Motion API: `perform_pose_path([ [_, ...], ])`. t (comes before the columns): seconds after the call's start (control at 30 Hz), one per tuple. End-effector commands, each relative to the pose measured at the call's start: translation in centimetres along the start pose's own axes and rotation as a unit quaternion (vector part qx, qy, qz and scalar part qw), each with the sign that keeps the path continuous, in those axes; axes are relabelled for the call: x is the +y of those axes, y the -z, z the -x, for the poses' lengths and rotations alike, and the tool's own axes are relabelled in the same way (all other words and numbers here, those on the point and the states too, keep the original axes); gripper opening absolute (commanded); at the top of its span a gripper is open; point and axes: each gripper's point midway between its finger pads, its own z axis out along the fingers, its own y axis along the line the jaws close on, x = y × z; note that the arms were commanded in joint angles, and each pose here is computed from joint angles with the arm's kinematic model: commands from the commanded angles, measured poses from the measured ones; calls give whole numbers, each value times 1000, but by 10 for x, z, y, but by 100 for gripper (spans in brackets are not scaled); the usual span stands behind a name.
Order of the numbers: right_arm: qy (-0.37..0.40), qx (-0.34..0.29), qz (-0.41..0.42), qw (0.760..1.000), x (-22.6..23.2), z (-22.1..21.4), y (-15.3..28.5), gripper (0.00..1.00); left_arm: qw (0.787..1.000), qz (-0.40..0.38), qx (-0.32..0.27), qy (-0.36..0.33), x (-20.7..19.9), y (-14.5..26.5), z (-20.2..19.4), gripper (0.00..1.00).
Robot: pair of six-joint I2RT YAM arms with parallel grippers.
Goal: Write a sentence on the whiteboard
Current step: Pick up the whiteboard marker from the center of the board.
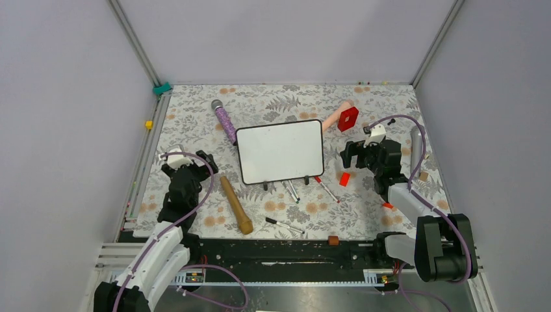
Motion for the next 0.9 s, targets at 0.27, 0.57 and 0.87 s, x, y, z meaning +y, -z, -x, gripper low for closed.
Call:
perform_pose_path([
  [0.27, 26, -4, 28, 999, 7, 14, 0, 99, 998, -64, -29, -2, -21, 4, 13, 99],
  [0.57, 64, 172, 192, 964, 63, -26, 52, 95, 994, -108, -16, -20, -37, 6, 10, 99],
  [0.87, 118, 228, 180, 950, 80, -74, 71, 90, 992, -120, -14, -23, -41, 6, 9, 99],
])
